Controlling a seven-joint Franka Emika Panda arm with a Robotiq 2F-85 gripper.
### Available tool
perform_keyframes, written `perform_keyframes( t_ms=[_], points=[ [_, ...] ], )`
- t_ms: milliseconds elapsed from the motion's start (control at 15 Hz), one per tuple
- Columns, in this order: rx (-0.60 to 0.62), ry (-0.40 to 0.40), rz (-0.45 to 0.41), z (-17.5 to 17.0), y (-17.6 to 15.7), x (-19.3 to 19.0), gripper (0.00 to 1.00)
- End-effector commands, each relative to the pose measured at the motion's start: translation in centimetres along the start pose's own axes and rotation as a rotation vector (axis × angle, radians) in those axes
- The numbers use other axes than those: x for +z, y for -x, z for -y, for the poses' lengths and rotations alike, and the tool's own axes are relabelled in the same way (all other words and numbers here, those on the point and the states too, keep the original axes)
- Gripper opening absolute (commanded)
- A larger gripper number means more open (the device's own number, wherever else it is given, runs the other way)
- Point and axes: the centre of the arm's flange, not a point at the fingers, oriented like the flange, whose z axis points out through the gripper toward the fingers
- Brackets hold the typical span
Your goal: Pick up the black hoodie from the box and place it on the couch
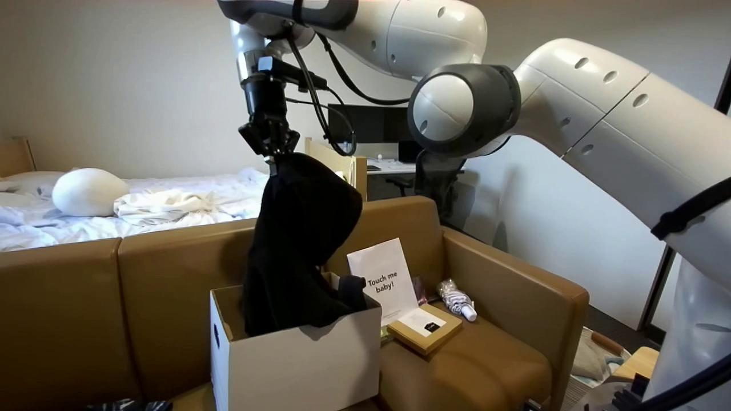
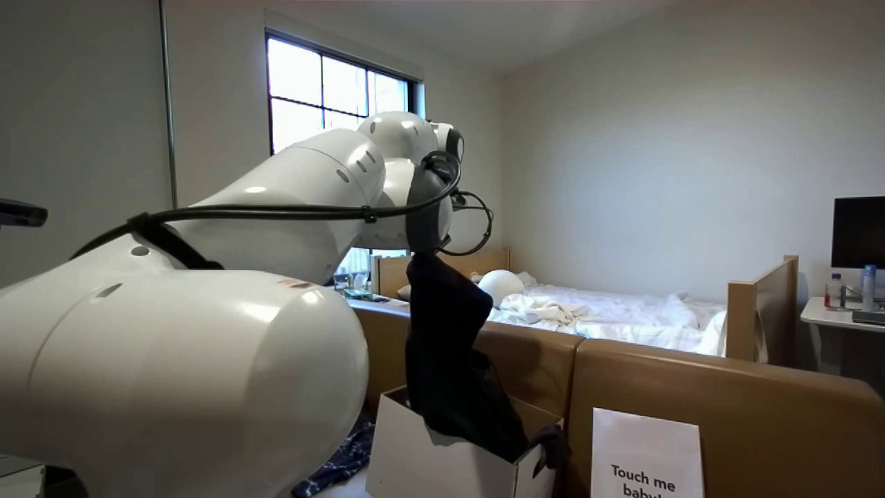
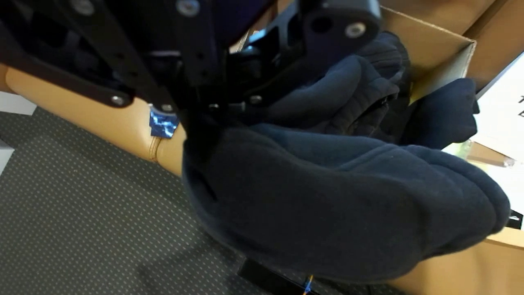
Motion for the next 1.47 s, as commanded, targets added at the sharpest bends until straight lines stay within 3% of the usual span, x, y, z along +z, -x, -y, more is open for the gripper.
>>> perform_keyframes(
  t_ms=[0,200,667,800,1133,1400],
  points=[
    [0.078,-0.005,-0.064,-0.7,2.2,-4.7,0.06],
    [0.046,-0.026,-0.094,-1.6,3.7,-6.1,0.05],
    [0.054,-0.009,-0.078,-2.0,2.9,-4.7,0.05],
    [0.099,0.052,-0.070,-2.3,2.1,-3.9,0.05],
    [0.234,0.184,-0.218,-4.7,3.6,-7.6,0.05],
    [0.256,0.192,-0.381,-5.3,8.4,-14.7,0.05]
  ],
)
